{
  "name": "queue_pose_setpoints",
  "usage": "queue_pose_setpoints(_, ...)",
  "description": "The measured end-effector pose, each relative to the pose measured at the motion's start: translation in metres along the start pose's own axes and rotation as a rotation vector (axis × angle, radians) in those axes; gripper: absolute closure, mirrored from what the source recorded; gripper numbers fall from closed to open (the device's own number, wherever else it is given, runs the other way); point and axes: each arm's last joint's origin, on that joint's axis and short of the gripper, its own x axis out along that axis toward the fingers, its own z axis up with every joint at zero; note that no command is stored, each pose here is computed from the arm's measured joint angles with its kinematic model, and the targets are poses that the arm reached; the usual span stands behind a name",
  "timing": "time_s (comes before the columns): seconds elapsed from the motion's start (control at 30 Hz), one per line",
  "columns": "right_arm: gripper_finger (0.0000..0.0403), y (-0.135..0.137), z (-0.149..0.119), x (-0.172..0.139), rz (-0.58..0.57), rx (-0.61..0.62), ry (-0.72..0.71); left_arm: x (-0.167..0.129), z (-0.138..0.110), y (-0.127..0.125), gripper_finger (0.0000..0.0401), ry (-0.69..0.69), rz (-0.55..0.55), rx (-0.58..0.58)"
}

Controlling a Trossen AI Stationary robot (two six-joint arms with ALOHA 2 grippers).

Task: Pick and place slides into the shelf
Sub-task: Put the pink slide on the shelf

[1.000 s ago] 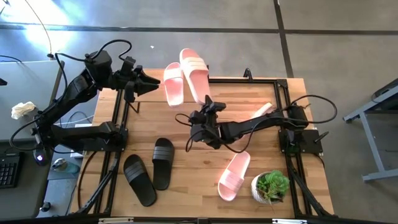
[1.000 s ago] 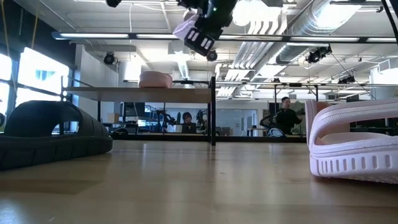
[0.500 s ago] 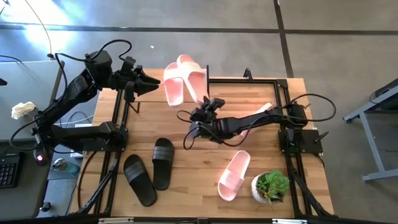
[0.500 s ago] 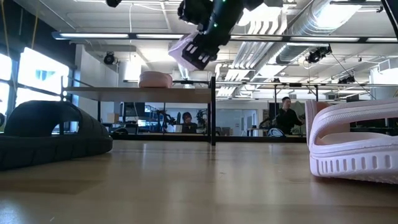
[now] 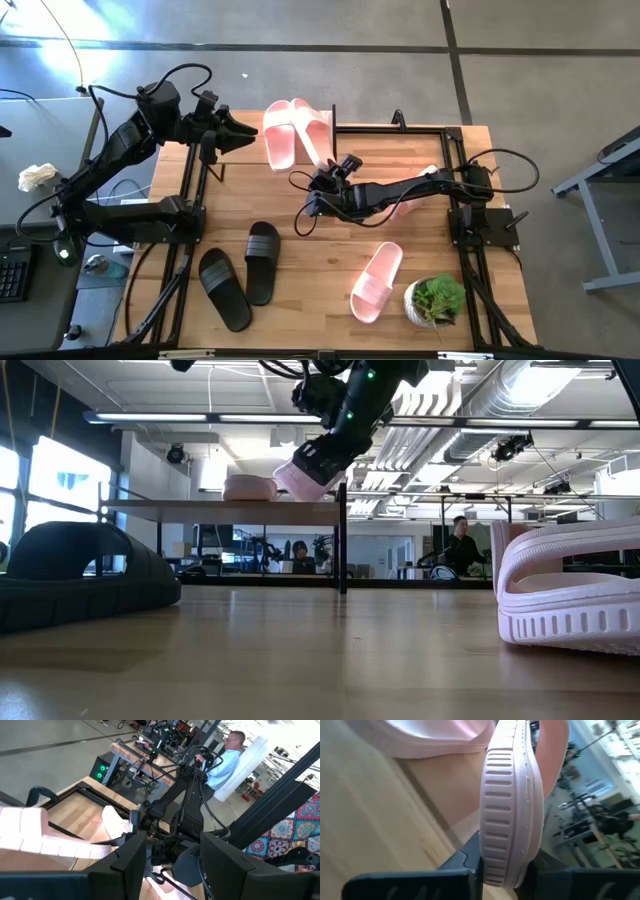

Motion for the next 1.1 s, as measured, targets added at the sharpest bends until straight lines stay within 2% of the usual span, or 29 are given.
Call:
queue_pose_setpoints(0.17, 0.0331, 0.002, 0.0, 0.003, 0.097, 0.035, 0.011, 0.0, 0.0, 0.0, 0.0233, 0.0, 0.0, 0.0)
queue_pose_setpoints(0.33, 0.03, 0.0, 0.002, 0.005, 0.109, 0.091, 0.02, 0.001, -0.002, 0.002, 0.0233, 0.018, 0.014, 0.013)
queue_pose_setpoints(0.5, 0.0273, -0.002, 0.005, 0.004, 0.12, 0.114, 0.011, 0.003, -0.012, 0.012, 0.0233, 0.091, 0.166, 0.033)
queue_pose_setpoints(0.67, 0.0251, -0.005, 0.007, 0.001, 0.221, 0.129, 0.012, 0.008, -0.021, 0.024, 0.0233, 0.18, 0.305, 0.053)
queue_pose_setpoints(0.87, 0.0231, -0.012, 0.009, -0.004, 0.233, 0.135, 0.012, 0.019, -0.021, 0.033, 0.0233, 0.218, 0.311, 0.047)
queue_pose_setpoints(1.1, 0.0226, -0.016, 0.009, -0.011, 0.329, 0.138, 0.029, 0.029, -0.022, 0.041, 0.0233, 0.254, 0.317, 0.045)
